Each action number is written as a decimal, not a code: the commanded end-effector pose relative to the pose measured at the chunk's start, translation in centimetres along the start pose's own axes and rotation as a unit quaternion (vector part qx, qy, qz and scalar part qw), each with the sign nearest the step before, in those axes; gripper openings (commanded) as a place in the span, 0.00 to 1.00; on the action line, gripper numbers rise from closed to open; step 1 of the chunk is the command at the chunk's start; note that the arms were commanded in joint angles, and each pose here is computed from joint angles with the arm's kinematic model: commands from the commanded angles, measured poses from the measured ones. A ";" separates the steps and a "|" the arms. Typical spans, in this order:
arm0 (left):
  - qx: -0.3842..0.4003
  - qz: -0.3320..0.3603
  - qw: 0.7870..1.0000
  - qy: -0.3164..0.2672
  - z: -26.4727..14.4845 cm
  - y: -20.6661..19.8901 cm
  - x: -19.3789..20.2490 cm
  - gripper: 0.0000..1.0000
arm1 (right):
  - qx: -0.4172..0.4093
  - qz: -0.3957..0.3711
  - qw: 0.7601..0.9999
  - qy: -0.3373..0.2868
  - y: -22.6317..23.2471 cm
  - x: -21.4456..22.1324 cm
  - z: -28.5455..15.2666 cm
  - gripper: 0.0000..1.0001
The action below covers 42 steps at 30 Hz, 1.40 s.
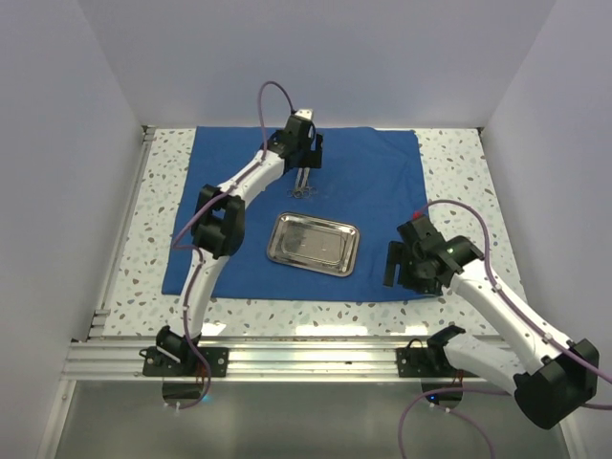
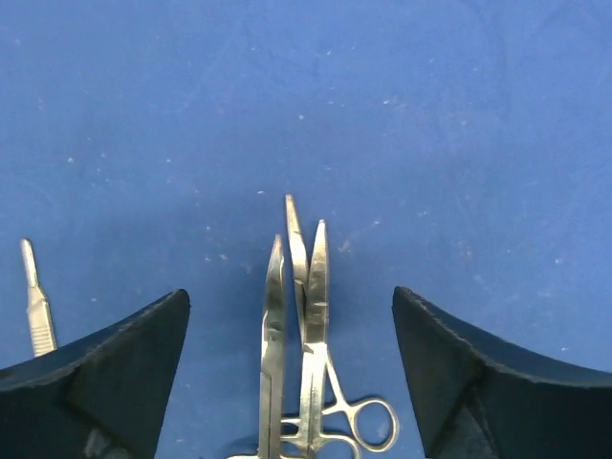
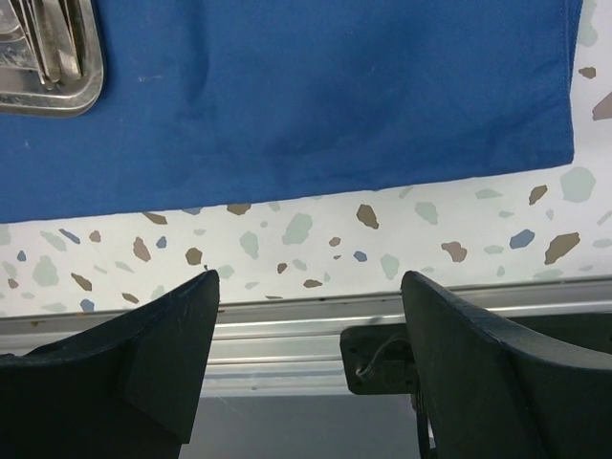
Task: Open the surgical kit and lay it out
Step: Place the medical item in the surgical kit, then pick up the medical item from the container.
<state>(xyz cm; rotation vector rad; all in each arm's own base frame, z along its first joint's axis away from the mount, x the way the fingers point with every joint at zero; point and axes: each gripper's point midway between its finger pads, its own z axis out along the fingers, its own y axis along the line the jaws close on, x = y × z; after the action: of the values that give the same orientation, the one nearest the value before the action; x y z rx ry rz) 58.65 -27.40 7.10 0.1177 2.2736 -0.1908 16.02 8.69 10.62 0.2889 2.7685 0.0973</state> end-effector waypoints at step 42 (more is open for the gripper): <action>0.048 -0.023 0.998 0.031 -39.4 9.3 14.5 0.98 | 0.032 0.022 0.999 0.010 12.8 -14.3 10.8 0.27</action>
<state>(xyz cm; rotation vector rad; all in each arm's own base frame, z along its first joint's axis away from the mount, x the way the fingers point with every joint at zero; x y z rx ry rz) 22.03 -10.96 20.16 0.0828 2.3250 -0.3082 34.95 18.84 7.58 0.3173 2.8051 0.0615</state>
